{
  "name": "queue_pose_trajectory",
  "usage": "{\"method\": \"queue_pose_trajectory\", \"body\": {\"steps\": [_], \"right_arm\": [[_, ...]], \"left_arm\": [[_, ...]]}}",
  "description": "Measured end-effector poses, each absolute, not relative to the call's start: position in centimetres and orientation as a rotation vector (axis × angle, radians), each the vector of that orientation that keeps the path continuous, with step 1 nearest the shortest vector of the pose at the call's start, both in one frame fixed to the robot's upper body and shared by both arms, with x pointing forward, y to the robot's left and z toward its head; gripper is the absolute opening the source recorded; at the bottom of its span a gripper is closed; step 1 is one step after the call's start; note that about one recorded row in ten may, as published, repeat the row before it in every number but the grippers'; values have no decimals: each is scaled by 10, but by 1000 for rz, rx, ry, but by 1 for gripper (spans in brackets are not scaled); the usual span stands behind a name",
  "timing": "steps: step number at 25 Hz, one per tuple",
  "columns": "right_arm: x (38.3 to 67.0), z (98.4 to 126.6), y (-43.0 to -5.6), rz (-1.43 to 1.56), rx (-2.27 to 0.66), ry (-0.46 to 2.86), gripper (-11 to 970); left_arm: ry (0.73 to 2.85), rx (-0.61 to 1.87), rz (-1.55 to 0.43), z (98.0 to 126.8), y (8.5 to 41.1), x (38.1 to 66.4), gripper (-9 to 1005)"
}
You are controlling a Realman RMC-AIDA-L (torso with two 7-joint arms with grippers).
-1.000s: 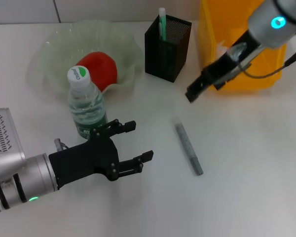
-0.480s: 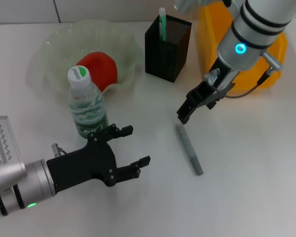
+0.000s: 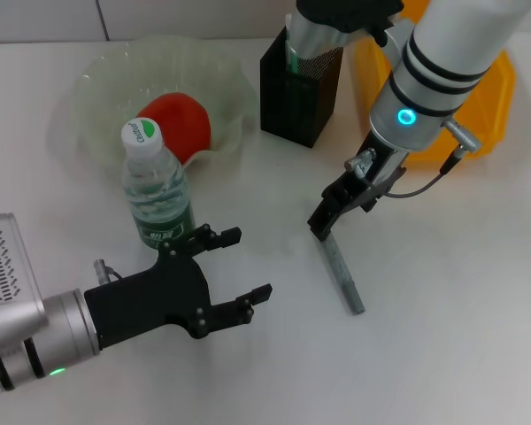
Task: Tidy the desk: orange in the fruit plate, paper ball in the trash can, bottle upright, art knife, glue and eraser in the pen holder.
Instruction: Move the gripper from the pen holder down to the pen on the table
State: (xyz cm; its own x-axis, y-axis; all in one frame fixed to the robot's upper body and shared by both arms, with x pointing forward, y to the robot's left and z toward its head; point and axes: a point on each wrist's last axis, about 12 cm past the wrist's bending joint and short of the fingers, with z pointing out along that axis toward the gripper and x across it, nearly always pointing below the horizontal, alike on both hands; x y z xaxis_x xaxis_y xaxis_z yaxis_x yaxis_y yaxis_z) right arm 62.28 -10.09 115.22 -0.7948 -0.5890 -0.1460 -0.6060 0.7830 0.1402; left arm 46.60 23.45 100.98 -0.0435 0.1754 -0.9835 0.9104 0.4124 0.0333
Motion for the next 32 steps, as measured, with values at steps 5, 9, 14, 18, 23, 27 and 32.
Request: {"method": "queue_pose_trajectory", "body": {"steps": [5,9,14,18,23,27,32], "right_arm": [[622,1146,-98,265,-975,2871,837],[620,1141,-95,257,-999,2863,837],[619,1139,-93,253,-1010,2859,836],[618,1137,-91,228,-1041,2847,835],[615,1134,-85,171,-1112,2820,834],[614,1134,-82,145,-1146,2809,834],[611,1131,-80,119,-1189,2804,833]], "left_arm": [[1514,1028,-816,1009,232,465,802],[1508,1048,-830,1009,228,464,802],[1503,1052,-832,1010,227,465,802],[1503,1052,-833,1010,227,465,802],[1503,1052,-833,1009,227,465,802],[1502,1054,-833,1010,227,465,802],[1499,1056,-833,1010,227,466,802]]}}
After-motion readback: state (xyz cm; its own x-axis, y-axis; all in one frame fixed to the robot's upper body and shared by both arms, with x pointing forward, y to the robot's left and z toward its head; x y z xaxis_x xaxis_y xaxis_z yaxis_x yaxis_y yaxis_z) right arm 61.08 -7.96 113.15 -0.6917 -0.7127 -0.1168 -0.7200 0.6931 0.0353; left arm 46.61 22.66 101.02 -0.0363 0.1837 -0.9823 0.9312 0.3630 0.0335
